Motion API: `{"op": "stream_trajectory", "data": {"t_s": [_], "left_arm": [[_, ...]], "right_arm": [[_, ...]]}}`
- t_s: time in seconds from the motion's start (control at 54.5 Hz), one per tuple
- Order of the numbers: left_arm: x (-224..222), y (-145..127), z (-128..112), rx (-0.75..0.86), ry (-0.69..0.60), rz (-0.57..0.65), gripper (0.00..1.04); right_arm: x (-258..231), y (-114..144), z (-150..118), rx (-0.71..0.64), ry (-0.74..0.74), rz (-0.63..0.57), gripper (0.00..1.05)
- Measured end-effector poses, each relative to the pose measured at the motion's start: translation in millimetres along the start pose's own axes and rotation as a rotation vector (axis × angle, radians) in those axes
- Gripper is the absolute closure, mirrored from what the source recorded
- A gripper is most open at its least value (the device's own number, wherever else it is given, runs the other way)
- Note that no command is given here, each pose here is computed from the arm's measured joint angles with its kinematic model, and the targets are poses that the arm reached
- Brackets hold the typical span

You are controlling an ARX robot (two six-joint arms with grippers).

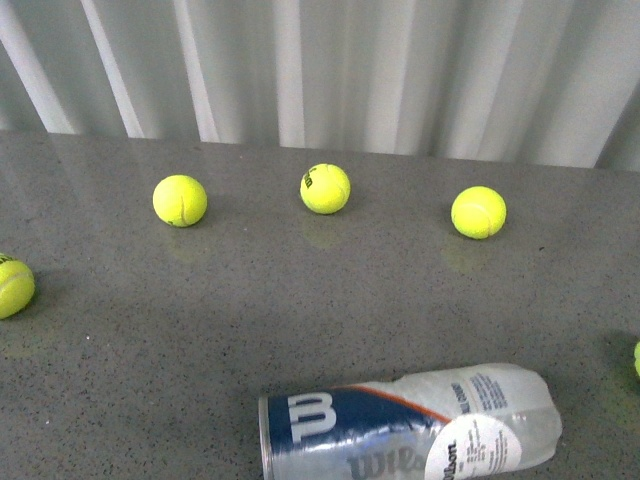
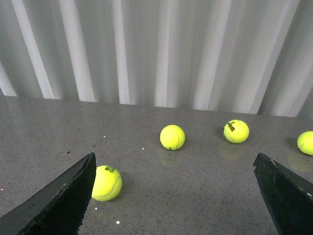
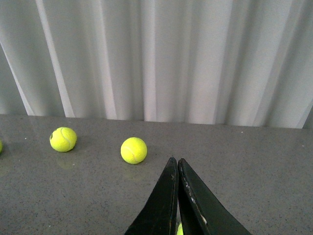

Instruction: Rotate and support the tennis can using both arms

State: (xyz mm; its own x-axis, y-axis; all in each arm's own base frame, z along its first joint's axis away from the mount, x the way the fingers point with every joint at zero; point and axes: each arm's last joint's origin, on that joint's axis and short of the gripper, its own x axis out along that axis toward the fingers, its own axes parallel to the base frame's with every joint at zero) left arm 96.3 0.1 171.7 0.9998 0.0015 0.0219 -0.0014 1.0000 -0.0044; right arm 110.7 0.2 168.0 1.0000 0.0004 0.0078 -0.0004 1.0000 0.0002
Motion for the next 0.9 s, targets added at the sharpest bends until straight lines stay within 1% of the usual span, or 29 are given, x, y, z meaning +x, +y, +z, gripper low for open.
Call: {"op": "stream_trajectory", "data": {"t_s": [0.183,0.275,0.367,0.789,0.899], "left_arm": [[0.0,0.0,0.0,0.000,0.000,0.000,0.07],[0.0,0.0,-0.1,0.000,0.000,0.000,0.07],[0.0,0.0,0.0,0.000,0.000,0.000,0.07],[-0.1,0.0,0.1,0.000,-0.001,0.000,0.07],[-0.1,0.0,0.1,0.000,-0.001,0.000,0.07]], "right_arm": [[-3.5,0.0,-0.4,0.000,0.001,0.000,1.01],[-10.1,0.0,-5.1,0.000,0.037,0.002,1.01],[-13.0,0.0,-2.5,0.000,0.002,0.002,1.01],[-13.0,0.0,-2.9,0.000,0.006,0.001,1.01],[-13.0,0.0,-2.9,0.000,0.006,0.002,0.86]]}}
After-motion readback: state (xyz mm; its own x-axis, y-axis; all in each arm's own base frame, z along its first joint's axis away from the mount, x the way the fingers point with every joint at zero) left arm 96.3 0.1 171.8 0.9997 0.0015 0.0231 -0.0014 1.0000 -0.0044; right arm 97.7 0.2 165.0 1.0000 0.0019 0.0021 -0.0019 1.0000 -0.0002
